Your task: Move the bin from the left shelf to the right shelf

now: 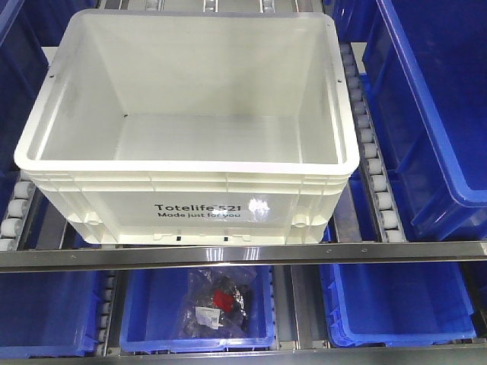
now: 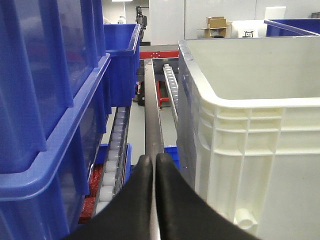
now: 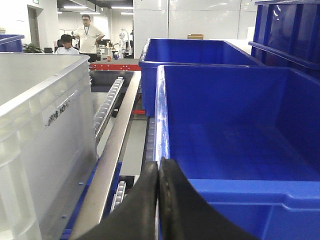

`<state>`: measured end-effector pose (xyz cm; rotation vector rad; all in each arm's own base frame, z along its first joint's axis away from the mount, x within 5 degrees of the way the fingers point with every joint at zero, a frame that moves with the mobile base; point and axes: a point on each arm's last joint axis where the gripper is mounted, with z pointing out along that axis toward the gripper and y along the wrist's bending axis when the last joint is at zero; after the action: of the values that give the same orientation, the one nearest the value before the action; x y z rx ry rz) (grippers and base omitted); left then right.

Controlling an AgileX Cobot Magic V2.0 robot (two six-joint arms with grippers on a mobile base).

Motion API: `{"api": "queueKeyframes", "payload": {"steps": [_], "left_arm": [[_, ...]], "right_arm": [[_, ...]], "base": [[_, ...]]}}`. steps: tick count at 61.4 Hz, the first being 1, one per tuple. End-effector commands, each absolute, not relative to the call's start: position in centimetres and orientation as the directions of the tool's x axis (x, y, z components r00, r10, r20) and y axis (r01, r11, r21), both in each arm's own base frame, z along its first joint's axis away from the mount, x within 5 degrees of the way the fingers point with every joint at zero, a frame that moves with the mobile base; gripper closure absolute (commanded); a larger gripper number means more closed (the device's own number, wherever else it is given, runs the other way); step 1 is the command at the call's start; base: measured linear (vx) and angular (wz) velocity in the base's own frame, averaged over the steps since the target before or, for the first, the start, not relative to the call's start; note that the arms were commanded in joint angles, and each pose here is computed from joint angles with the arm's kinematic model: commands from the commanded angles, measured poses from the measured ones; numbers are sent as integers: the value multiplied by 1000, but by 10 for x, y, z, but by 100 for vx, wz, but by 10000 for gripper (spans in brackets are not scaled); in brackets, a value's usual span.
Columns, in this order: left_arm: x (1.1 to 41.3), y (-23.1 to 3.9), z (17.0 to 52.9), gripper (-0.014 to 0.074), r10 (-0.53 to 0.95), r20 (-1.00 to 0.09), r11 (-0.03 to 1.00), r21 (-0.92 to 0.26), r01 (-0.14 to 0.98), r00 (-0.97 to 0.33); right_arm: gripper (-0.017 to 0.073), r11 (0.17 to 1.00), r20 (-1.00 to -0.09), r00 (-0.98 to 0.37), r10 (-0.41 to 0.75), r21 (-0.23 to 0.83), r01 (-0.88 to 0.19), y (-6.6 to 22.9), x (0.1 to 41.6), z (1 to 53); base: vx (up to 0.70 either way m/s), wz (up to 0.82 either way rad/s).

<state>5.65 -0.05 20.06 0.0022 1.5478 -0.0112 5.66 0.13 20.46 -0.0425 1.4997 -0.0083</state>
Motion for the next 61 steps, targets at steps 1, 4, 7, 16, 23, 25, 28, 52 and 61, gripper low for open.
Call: {"api": "queueKeyframes", "payload": {"steps": [1,4,7,16,23,25,28,52,61], "left_arm": [[54,-1,214,601,-16,-991,1000,-14,16,129],[54,-1,214,601,-16,-991,1000,-14,16,129],[54,-1,214,601,-16,-991,1000,-14,16,129],[54,-1,214,601,-16,-991,1000,-14,16,129],[54,-1,214,601,-16,-991,1000,-14,16,129],[54,-1,214,601,-16,-991,1000,-14,16,129],[54,-1,214,601,-16,-991,1000,-14,16,129],[54,-1,214,601,-16,-991,1000,-14,16,129],[54,-1,214,601,-16,-991,1000,-14,16,129]], "right_arm": [[559,999,-989,139,-44,-47,-14,1,56,206],[559,999,-989,139,-44,-47,-14,1,56,206],[559,999,-989,139,-44,-47,-14,1,56,206],[559,999,-989,139,-44,-47,-14,1,56,206],[559,999,-989,139,-44,-47,-14,1,56,206],[559,999,-989,139,-44,-47,-14,1,56,206],[559,999,-989,139,-44,-47,-14,1,56,206],[559,999,-989,140,-44,-47,-14,1,56,206],[559,999,-989,140,-44,-47,-14,1,56,206]], "base": [[0,0],[0,0],[0,0],[0,0],[0,0],[0,0],[0,0],[0,0],[0,0]]}}
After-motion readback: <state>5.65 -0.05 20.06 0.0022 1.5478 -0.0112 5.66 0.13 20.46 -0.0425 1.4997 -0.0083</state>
